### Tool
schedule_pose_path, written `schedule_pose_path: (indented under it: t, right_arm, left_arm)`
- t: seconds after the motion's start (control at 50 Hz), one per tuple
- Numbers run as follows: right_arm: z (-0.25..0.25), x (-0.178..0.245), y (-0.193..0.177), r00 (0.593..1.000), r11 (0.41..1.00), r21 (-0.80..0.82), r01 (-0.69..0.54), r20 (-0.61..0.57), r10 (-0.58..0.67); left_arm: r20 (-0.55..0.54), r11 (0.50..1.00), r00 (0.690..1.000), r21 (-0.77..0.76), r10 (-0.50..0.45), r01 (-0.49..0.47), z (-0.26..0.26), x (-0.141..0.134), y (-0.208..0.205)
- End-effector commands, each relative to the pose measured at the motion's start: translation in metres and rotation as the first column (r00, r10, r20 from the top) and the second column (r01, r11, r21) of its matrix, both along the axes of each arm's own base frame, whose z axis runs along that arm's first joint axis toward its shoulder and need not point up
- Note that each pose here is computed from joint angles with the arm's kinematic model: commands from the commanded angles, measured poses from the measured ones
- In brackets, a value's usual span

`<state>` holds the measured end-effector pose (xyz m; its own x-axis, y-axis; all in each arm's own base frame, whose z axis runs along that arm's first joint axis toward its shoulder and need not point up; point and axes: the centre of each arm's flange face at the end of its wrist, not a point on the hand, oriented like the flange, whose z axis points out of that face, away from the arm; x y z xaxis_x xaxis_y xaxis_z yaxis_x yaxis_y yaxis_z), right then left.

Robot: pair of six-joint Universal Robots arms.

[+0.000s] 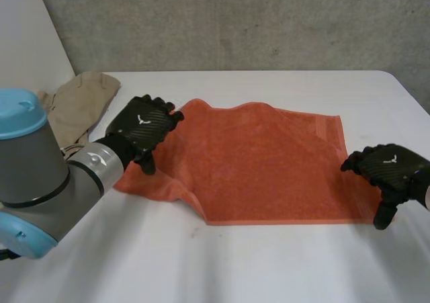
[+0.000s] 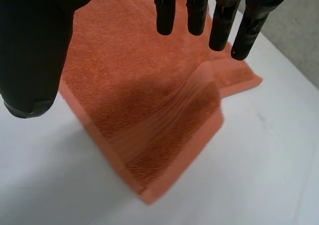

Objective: Fold the laundry.

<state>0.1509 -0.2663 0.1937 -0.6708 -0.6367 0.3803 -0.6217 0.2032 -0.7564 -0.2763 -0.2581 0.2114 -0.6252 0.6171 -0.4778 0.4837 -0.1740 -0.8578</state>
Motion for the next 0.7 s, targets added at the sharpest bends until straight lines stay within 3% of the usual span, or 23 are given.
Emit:
schedule_pose_path:
  t: [0.02,0.38,0.7]
  right_arm:
    - [-0.026,-0.009,-0.007,0.998,0.999,0.002,0.049,0.028,-0.049]
    - [-0.062,-0.016,-0.018,0.996,1.000,-0.005,-0.012,0.093,0.013]
    - [-0.075,-0.019,-0.034,0.998,0.998,-0.047,-0.031,0.051,0.033]
  left_arm:
    - [0.060,0.996,0.995,0.042,-0.078,0.076,-0.016,-0.004,0.001]
    - [0.090,0.996,0.993,0.056,-0.080,0.075,-0.026,-0.004,0.000]
    - [0.089,0.996,0.993,0.058,-0.078,0.073,-0.027,-0.004,0.000]
